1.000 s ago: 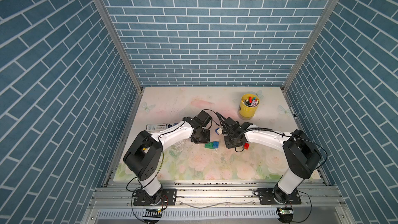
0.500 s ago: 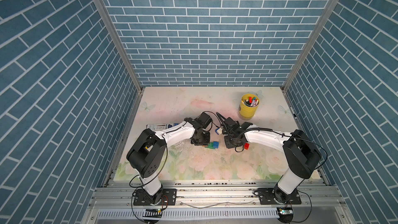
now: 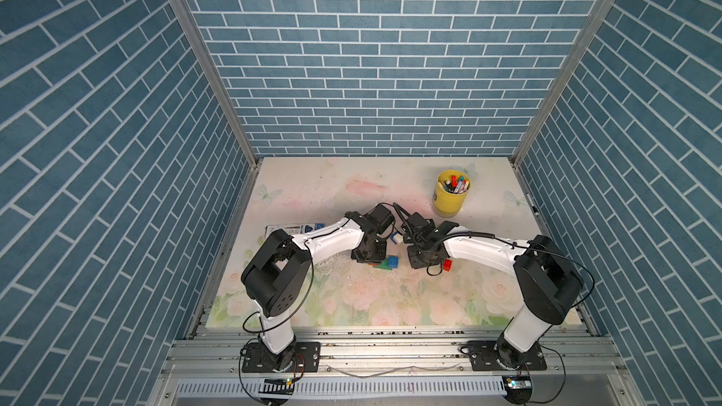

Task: Assemble the letter y with lego
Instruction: Assemble the lego brick with the lego brick.

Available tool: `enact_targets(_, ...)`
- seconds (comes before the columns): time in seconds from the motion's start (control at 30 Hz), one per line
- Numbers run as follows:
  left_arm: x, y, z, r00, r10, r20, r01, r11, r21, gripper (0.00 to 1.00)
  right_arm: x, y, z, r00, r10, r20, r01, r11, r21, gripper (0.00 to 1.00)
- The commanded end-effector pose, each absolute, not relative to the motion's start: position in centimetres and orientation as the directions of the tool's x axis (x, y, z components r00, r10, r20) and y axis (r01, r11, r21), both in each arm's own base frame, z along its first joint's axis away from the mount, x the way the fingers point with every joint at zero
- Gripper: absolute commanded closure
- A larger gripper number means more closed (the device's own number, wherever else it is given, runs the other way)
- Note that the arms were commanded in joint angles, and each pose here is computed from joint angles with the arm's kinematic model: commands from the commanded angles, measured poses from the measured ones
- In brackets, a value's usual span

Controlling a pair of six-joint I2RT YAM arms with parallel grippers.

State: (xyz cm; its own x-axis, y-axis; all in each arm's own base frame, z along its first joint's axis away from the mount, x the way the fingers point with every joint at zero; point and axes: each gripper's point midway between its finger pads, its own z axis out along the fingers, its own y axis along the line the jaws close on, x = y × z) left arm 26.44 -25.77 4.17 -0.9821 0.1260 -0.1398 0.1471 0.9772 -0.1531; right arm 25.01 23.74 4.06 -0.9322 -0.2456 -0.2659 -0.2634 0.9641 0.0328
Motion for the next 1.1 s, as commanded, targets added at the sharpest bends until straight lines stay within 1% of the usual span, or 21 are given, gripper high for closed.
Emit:
enact_targets(0.0,23.6,-24.1,-1.3,-0.990,0.141,0.007,0.141,0.989,-0.053,0.91,24.9,22.6,4.6,-0.941,-0.198,-0.276,-0.211,0.977,0.016,0.62)
enact_targets(0.1,23.8,-23.9,-1.3,-0.990,0.141,0.003,0.141,0.990,-0.023,0.92,24.9,22.0,4.8,-0.941,-0.189,-0.281,-0.199,0.980,0.010,0.62)
enact_targets(0.4,24.1,-24.3,-2.1,-0.990,0.140,-0.001,0.140,0.990,-0.007,0.95,25.2,20.3,5.6,-0.942,-0.137,-0.307,-0.148,0.989,0.013,0.61)
enact_targets(0.6,25.3,-25.1,-1.0,-0.989,0.140,-0.043,0.141,0.990,-0.018,0.95,25.3,19.0,6.6,-0.936,-0.114,-0.332,-0.122,0.992,0.004,0.59)
enact_targets(0.67,25.8,-25.4,-0.5,-0.988,0.143,-0.057,0.144,0.989,-0.021,0.92,25.3,18.5,6.9,-0.935,-0.107,-0.337,-0.113,0.994,-0.004,0.58)
enact_targets(0.77,26.3,-25.9,0.3,-0.986,0.151,-0.072,0.153,0.988,-0.029,0.86,25.3,17.9,7.3,-0.934,-0.091,-0.345,-0.094,0.996,-0.007,0.57)
enact_targets(0.83,26.5,-26.1,1.0,-0.984,0.155,-0.085,0.159,0.987,-0.038,0.78,25.2,17.5,7.6,-0.933,-0.080,-0.350,-0.083,0.997,-0.007,0.56)
enact_targets(0.97,27.1,-26.4,2.7,-0.979,0.166,-0.118,0.172,0.984,-0.049,0.60,25.0,16.4,7.9,-0.937,-0.055,-0.346,-0.051,0.998,-0.021,0.51)
enact_targets(1.07,27.4,-26.8,3.8,-0.976,0.168,-0.141,0.179,0.982,-0.064,0.48,24.6,15.6,7.8,-0.942,-0.026,-0.334,-0.017,0.999,-0.029,0.47)
